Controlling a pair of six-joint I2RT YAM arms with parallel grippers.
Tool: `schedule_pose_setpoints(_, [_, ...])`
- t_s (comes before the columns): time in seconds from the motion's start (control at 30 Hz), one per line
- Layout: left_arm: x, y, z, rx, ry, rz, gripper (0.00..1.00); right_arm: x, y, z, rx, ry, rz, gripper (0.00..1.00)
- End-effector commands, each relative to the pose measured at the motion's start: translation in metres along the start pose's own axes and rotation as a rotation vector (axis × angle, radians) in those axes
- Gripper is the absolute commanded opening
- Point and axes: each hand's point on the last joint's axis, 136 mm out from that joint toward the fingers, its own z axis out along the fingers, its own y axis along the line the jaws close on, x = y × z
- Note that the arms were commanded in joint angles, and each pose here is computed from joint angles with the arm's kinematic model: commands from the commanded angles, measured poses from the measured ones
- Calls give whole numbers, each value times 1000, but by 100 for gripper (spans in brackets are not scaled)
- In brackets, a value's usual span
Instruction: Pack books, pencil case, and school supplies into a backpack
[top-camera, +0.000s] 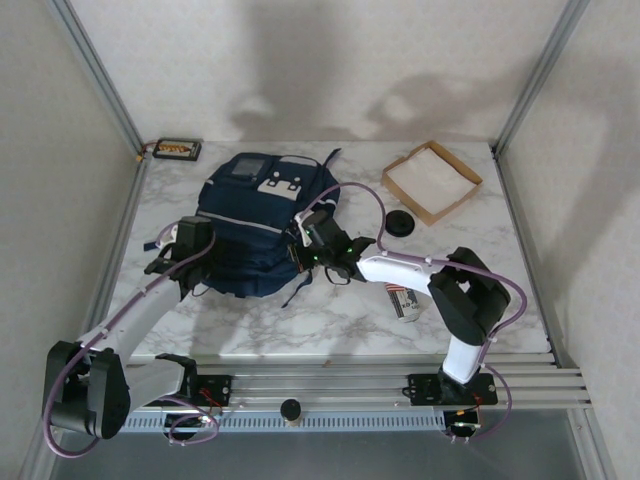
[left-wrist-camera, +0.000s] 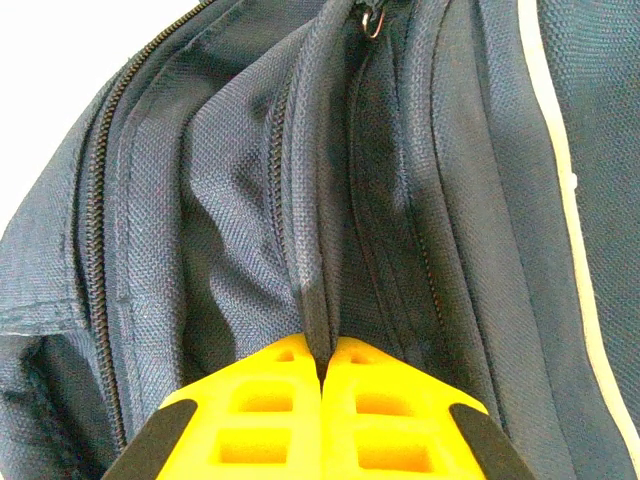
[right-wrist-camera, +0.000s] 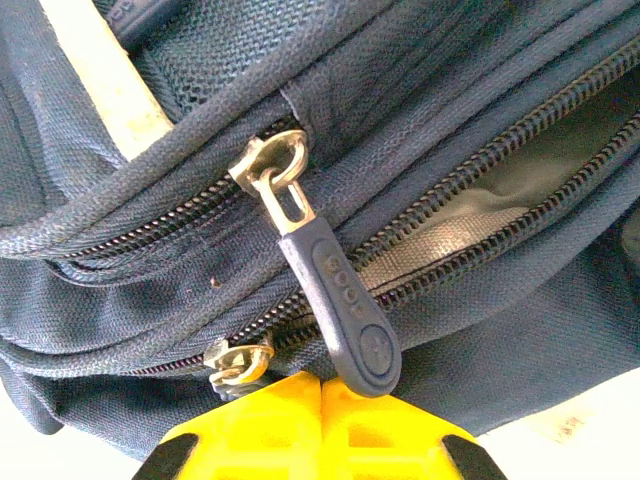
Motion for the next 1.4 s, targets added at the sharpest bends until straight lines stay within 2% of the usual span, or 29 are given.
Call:
schedule_pose_setpoints(0.0, [-25, -5, -6, -15, -96, -17, 0, -21, -31, -15, 93, -72, 21, 0])
schedule_pose_setpoints(0.17, [-33, -2, -9, -38, -117, -6, 0, -26, -36, -25, 77, -82, 21, 0])
schedule_pose_setpoints(0.23, [-36, -2, -8, -42, -118, -4, 0, -26, -21, -27, -19, -71, -5, 0])
schedule_pose_setpoints(0.3, [-33, -8, -8, -7, -98, -5, 0, -19, -2, -25, -113, -41, -27, 8])
schedule_pose_setpoints(0.4, [-24, -16, -6, 43, -51, -25, 0, -5, 15, -20, -142, 13, -1, 14])
schedule_pose_setpoints(0.47, [-22, -20, -8, 62, -39, -30, 0, 2, 34, -21, -179, 24, 30, 26])
schedule_pose_setpoints(0.57, [-21, -22, -9, 71, -31, -24, 0, 7, 44, -19, -192, 44, 133, 30])
schedule_pose_setpoints(0.87, [-22, -19, -9, 59, -36, -23, 0, -1, 28, 3, -64, 67, 246, 37])
schedule_pose_setpoints(0.97, [-21, -18, -8, 56, -34, -23, 0, -5, 30, 8, -68, 65, 253, 39])
schedule_pose_setpoints(1.37, [-22, -21, -8, 62, -38, -30, 0, -13, 11, 27, 52, 42, 273, 37])
